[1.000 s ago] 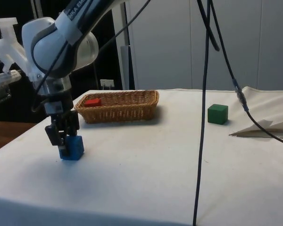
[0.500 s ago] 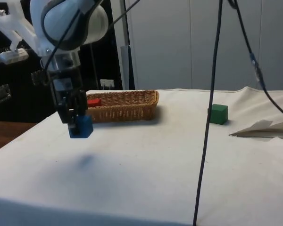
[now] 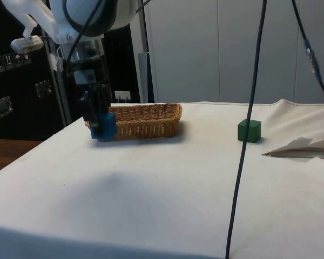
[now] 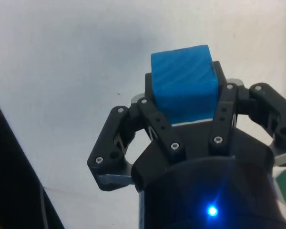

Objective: Pick up exactly two blocks and place them into the basket.

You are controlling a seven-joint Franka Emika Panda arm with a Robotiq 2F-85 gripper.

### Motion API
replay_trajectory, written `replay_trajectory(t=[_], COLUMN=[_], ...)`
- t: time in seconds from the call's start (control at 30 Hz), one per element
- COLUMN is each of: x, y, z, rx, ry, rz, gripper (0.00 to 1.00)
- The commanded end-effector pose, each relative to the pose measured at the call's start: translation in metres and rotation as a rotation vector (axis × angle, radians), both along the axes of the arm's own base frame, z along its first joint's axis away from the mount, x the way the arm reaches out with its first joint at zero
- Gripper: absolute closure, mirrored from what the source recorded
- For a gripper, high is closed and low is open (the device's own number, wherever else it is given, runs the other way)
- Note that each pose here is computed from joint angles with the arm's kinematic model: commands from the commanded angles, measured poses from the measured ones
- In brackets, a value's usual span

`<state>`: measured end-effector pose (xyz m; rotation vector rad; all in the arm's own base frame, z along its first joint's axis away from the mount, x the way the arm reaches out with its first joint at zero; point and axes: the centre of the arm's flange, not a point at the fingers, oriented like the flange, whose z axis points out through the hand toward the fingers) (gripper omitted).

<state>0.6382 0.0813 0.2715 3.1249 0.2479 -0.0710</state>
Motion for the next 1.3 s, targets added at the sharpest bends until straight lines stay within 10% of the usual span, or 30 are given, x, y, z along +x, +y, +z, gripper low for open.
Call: replay_trajectory(t=[0.0,1.27], x=[-0.002,-0.006], y=[-0.004,-0.102], z=[0.006,0.024], rx=[-0.006,-0.101], ry=[-0.014,-0.02], rz=[0.006,0.078], gripper=[0.99,0.99])
